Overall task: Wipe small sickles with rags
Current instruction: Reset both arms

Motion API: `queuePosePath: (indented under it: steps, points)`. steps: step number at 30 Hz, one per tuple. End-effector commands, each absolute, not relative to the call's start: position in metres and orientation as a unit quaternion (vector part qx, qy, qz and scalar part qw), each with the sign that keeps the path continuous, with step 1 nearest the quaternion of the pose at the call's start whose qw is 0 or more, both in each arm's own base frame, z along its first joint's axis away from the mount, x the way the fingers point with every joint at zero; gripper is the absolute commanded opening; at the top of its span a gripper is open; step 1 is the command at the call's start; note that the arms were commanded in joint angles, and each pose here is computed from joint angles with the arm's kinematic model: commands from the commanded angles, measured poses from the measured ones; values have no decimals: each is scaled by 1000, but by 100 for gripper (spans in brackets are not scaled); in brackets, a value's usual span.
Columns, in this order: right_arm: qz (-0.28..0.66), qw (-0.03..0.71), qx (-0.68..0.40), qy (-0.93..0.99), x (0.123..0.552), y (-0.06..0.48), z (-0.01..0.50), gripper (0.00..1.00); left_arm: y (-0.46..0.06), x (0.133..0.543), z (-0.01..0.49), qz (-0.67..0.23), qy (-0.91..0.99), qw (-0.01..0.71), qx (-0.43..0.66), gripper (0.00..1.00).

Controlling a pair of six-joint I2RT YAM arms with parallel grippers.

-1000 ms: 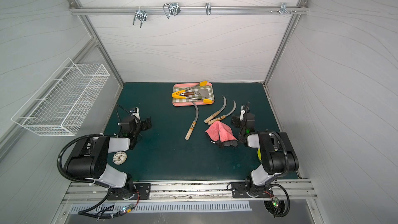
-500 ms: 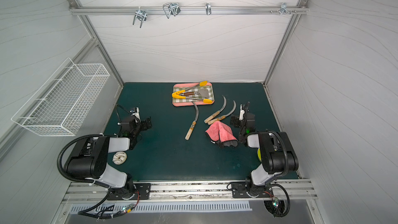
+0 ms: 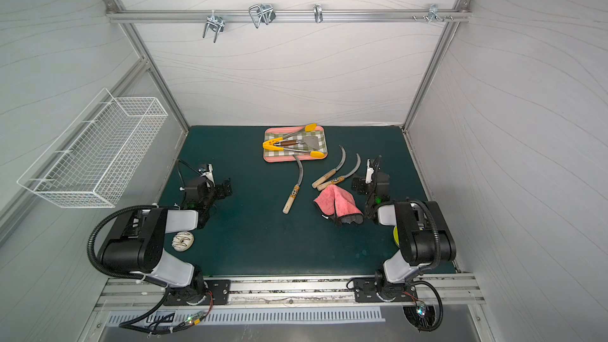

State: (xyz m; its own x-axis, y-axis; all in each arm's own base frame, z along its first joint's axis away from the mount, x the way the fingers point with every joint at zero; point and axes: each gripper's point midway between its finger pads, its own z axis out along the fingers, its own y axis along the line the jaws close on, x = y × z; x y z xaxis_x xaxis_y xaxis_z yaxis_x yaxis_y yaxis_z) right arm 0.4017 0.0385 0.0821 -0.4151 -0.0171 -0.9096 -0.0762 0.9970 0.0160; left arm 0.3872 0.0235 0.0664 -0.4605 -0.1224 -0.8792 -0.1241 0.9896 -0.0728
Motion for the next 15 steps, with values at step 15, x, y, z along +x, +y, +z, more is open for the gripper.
queuePosePath:
  steps: [15]
  points:
    - [24, 547, -36, 836, 402, 38, 83, 99, 24, 403, 89, 3, 834, 549, -60, 100]
